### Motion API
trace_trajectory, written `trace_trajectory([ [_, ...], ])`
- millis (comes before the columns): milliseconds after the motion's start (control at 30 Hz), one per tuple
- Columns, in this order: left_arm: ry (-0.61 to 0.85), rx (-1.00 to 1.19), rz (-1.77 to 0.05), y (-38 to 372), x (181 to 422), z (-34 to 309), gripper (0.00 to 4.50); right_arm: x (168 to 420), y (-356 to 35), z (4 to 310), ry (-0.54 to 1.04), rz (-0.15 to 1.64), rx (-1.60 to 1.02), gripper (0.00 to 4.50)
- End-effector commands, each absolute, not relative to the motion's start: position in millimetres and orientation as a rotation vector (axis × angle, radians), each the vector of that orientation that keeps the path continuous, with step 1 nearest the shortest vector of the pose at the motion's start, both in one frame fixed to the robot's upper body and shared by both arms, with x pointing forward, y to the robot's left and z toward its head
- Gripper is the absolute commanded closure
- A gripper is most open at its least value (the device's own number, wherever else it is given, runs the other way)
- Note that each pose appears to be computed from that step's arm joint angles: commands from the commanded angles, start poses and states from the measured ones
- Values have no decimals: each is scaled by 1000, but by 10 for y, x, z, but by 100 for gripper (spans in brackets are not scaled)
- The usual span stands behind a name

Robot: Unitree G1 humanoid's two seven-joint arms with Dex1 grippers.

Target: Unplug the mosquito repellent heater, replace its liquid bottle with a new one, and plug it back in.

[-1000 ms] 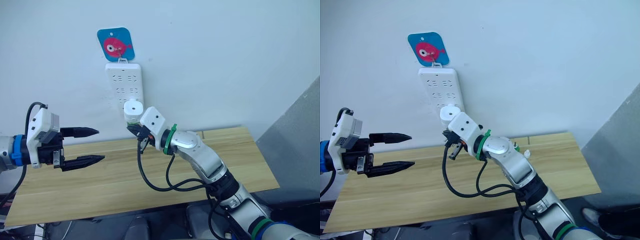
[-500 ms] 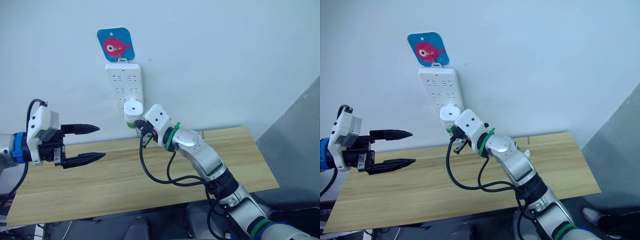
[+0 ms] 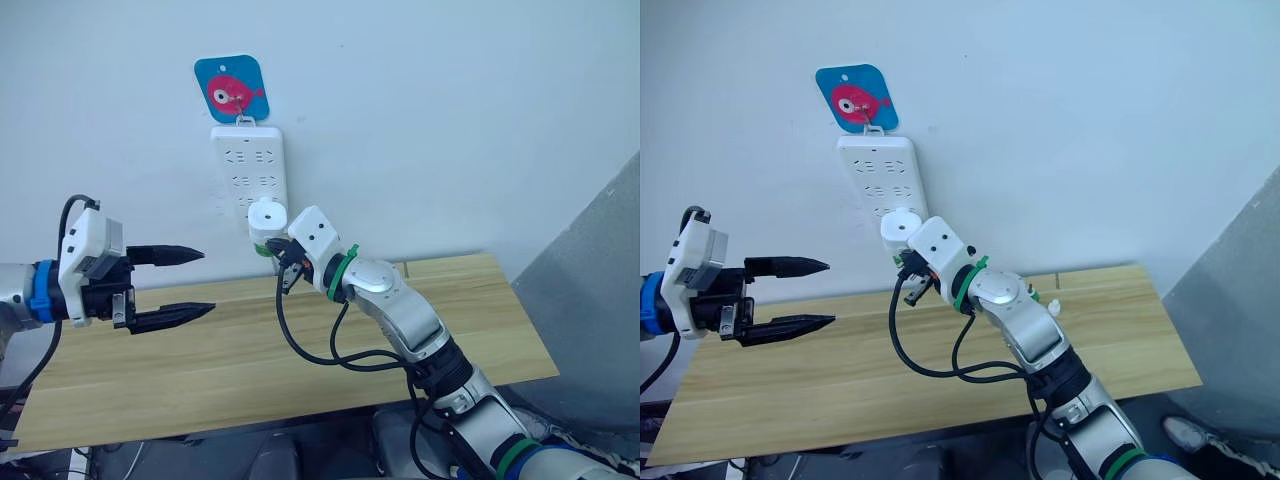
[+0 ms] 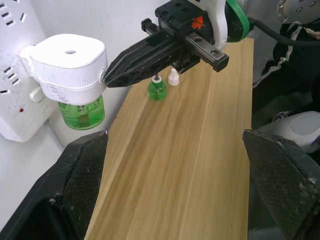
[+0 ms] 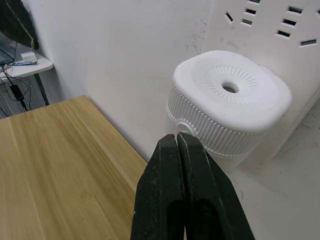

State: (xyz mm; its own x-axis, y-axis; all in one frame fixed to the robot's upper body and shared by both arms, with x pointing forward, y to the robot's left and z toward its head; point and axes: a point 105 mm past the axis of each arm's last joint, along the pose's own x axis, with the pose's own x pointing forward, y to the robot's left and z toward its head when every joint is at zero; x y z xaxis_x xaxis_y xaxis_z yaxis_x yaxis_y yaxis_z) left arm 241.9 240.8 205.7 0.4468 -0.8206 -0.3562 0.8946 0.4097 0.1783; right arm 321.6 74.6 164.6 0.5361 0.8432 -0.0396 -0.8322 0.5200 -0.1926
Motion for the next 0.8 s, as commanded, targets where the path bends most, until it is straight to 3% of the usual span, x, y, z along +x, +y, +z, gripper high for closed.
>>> trace_trajectory([
  [33,200,389,-1087,2396,2432,2127,2,3297,699,1834,-115,937,-175,444],
  [400,199,386,-1092,2366,2454,2124,2,3337,709,1857,-89,897,-130,444],
  [600,206,373,-1063,2389,2502,2083,2,3038,726,1878,-109,1077,-165,444],
  [800,242,362,-1025,2454,2542,1966,2,2865,462,1858,-147,1168,-308,444],
])
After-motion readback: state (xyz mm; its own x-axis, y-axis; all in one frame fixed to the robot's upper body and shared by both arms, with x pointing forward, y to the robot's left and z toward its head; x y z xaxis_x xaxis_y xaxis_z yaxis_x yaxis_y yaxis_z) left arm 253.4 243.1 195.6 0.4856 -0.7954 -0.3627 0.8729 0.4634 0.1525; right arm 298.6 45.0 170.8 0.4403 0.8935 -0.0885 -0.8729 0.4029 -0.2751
